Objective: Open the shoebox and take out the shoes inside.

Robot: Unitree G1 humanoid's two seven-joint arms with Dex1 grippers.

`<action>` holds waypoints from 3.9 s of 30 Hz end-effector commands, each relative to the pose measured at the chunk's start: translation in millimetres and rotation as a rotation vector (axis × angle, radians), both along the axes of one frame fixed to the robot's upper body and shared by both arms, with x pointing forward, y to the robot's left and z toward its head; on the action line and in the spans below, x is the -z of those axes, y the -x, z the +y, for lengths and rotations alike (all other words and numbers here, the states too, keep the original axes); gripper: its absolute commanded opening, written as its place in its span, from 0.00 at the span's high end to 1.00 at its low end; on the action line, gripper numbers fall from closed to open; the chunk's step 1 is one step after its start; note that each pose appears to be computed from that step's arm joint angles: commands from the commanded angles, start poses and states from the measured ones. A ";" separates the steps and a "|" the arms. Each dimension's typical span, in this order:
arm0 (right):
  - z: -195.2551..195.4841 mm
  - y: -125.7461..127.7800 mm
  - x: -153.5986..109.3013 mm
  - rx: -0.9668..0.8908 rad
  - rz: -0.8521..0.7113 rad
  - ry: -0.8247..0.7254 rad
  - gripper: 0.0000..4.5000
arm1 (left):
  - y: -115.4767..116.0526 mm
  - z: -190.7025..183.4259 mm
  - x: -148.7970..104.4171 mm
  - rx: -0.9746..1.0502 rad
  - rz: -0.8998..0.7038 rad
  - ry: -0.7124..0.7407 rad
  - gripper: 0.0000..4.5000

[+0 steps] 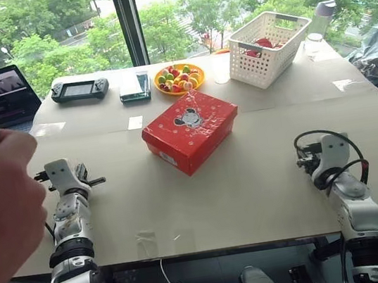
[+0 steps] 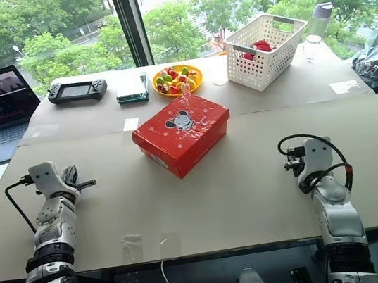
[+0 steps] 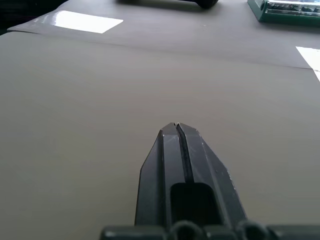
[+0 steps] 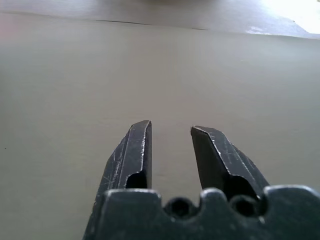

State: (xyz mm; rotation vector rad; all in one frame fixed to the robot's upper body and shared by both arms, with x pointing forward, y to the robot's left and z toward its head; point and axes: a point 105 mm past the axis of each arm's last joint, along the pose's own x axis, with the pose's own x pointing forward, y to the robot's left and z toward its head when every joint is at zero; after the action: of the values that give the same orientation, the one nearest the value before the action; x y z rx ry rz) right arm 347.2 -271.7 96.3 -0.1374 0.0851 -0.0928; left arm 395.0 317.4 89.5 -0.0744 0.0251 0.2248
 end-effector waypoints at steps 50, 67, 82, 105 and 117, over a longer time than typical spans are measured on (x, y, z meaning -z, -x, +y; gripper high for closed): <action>157.1 11.8 -19.2 -0.802 0.135 0.165 0.99 | 41.1 -177.5 -10.9 1.008 0.078 -0.169 1.00; 181.6 -18.0 -19.6 -0.845 0.119 0.165 0.99 | 83.3 -179.4 -5.0 0.961 0.165 -0.115 1.00; 168.0 -20.2 -23.9 -0.781 0.097 0.167 0.99 | -20.7 -60.8 -34.5 0.729 0.250 -0.481 1.00; 164.1 -11.2 -30.7 -0.726 0.089 0.164 0.99 | -0.7 -238.9 -20.2 1.332 0.036 -0.388 1.00; 196.2 10.2 -23.9 -0.936 0.138 0.184 0.99 | 53.2 -215.8 -10.0 1.262 0.102 -0.324 1.00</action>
State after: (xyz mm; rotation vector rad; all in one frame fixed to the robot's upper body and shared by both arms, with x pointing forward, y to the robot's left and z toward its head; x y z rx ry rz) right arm 356.5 -115.2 112.2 -0.3680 0.1921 0.6579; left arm 346.3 120.8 82.7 0.2879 0.1982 -0.9737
